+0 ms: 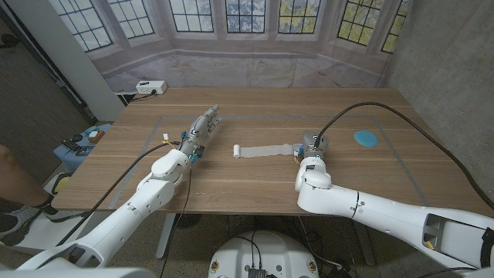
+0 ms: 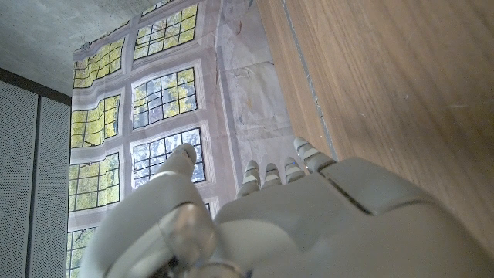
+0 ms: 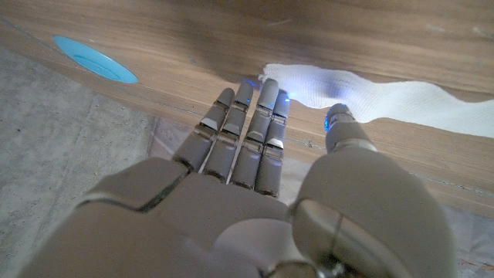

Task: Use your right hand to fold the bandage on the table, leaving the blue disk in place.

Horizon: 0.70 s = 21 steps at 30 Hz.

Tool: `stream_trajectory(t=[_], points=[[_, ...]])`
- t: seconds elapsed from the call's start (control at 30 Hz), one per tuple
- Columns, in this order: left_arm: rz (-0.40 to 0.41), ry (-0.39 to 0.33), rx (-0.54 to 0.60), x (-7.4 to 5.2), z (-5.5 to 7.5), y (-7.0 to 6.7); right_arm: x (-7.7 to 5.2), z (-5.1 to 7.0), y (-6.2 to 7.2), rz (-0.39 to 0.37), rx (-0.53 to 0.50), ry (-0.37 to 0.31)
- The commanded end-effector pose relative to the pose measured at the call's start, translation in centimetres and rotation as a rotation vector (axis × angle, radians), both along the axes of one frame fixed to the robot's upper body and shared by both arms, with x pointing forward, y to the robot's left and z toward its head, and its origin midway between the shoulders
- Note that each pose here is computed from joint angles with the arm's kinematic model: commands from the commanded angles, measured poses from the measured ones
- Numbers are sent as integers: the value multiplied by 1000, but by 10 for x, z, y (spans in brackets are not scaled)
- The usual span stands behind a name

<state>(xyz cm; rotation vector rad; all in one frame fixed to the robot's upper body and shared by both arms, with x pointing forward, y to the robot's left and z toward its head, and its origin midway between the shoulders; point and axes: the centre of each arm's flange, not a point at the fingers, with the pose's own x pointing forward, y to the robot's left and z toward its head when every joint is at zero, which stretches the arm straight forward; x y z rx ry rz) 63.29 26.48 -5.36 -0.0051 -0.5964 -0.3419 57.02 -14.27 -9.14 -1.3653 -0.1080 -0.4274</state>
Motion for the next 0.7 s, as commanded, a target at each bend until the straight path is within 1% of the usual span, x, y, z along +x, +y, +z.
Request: stream_trajectory(t=[0.03, 0.43, 0.7], points=[[-7, 4, 1, 0, -2, -1, 0, -6, 6, 6, -6, -31], [-15, 7, 1, 1, -5, 0, -3, -8, 11, 5, -24, -74], [-20, 10, 6, 1, -6, -2, -4, -10, 10, 6, -41, -104]])
